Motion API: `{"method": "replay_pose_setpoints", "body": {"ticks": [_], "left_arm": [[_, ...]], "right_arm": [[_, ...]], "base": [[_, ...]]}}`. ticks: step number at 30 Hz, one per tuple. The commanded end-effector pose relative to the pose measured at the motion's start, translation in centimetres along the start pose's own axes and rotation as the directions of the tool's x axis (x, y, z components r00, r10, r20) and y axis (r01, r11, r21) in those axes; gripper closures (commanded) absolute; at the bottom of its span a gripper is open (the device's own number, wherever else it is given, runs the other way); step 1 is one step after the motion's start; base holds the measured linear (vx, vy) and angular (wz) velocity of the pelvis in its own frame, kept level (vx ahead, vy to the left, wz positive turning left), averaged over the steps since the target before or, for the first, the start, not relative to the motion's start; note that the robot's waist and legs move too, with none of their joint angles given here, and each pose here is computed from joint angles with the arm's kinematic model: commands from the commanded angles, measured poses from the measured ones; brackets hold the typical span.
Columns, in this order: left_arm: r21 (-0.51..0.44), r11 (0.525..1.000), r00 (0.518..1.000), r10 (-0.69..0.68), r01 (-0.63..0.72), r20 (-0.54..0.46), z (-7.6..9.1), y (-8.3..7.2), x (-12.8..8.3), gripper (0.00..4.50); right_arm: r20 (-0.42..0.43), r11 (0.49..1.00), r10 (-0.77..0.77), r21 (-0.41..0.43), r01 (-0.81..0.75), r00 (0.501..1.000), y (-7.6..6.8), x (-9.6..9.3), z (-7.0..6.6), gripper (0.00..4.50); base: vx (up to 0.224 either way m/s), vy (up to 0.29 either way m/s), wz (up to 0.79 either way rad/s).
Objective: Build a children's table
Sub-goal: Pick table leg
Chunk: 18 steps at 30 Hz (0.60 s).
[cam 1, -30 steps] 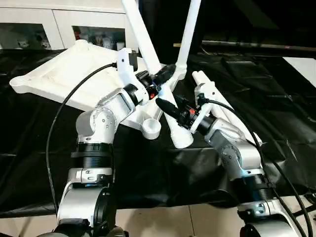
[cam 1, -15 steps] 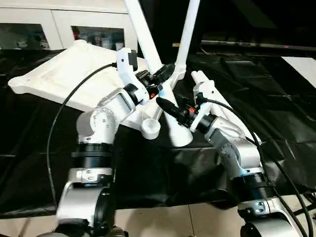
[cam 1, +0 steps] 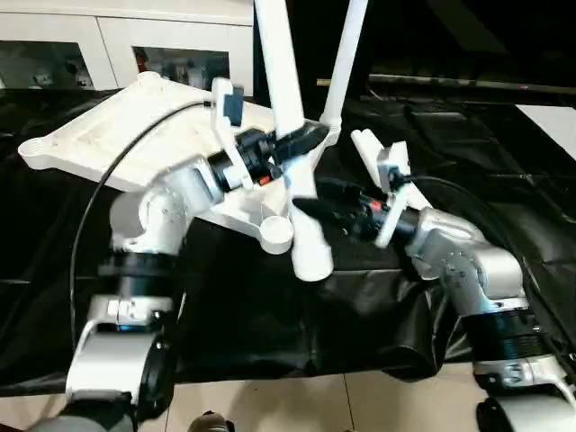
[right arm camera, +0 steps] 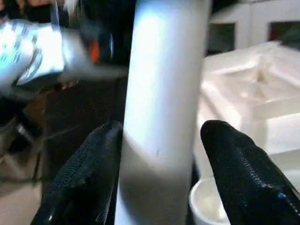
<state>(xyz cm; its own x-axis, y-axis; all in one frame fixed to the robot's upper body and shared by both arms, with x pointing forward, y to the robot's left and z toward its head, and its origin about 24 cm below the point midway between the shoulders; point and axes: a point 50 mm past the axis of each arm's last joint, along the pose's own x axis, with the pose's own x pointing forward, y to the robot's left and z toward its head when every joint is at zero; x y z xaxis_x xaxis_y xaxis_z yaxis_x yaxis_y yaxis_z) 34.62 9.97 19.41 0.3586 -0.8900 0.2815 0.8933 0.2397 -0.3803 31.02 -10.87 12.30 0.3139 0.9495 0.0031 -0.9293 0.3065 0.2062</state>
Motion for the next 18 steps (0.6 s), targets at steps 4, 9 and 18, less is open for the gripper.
{"method": "replay_pose_setpoints", "body": {"ticks": [4,9,18], "left_arm": [[0.018,0.992,0.99,-0.127,0.126,0.054,1.5,-1.5,0.7,2.69],[0.022,0.994,0.994,-0.106,0.105,0.039,1.1,-1.2,0.6,2.69],[0.031,0.999,0.998,0.03,-0.031,0.053,1.0,0.0,0.2,2.0]], "right_arm": [[-0.059,1.0,0.009,0.009,-0.008,0.998,0.2,-0.1,-0.8,1.83],[-0.064,1.0,-0.011,0.019,0.012,0.998,0.0,0.4,-1.1,2.25],[-0.057,0.992,-0.129,-0.021,0.128,0.99,-0.8,0.8,-1.3,2.55]], "base": [[0.0,0.0,0.0],[0.0,0.0,0.0],[0.0,0.0,0.0]]}}
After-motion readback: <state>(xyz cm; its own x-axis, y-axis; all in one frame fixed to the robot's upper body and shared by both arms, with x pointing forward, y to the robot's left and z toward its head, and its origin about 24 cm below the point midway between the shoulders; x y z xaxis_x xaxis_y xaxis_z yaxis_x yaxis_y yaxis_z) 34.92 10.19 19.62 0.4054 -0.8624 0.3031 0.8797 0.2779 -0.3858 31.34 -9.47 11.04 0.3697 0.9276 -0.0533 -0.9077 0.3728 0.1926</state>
